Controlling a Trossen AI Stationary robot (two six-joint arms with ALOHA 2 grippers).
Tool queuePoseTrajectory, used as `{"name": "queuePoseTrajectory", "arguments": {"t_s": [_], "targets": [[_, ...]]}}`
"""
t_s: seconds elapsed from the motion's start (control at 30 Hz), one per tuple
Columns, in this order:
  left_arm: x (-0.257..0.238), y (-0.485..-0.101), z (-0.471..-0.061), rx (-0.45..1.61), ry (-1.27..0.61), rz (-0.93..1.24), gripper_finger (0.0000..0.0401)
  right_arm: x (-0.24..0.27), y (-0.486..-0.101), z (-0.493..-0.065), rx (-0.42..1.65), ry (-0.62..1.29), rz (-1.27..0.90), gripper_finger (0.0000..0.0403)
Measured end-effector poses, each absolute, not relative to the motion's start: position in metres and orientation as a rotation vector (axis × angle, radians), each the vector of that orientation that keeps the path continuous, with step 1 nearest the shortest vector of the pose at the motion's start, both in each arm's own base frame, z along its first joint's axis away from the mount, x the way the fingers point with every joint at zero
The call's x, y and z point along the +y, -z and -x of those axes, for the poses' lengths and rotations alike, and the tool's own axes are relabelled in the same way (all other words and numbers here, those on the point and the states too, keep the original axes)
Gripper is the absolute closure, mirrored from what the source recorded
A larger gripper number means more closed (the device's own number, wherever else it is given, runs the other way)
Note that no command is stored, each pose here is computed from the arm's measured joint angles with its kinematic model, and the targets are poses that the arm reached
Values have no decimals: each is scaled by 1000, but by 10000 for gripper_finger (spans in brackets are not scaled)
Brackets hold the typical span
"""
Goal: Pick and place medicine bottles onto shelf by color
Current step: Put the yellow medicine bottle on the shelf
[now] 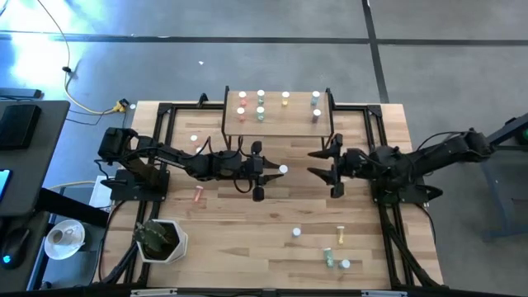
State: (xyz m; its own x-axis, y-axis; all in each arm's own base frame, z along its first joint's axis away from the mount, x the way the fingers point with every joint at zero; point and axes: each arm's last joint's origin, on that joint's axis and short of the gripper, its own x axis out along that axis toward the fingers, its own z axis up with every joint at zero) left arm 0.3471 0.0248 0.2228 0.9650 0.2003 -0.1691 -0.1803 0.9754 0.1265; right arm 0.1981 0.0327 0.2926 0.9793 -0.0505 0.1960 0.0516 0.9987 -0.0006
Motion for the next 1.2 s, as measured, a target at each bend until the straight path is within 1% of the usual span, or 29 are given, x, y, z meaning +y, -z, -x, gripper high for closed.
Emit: {"name": "queuePoseTrajectory", "arguments": {"t_s": [0.13, 0.3, 0.57, 0.8, 1.0, 1.2], "targets": [[25, -223, -347, 183, -192, -111, 308, 33, -280, -211, -135, 1, -30, 205], [24, -223, -347, 185, -189, -112, 308, 36, -264, -228, -92, 6, -12, 205], [24, -222, -347, 187, -187, -114, 307, 38, -251, -249, -141, 23, 53, 206], [23, -222, -347, 187, -186, -114, 307, 33, -254, -267, -118, 53, 49, 206], [23, -222, -347, 188, -186, -114, 307, 31, -252, -279, 5, 61, 77, 206], [24, -222, -347, 192, -186, -114, 307, 32, -257, -284, 74, 76, 54, 206]]}}
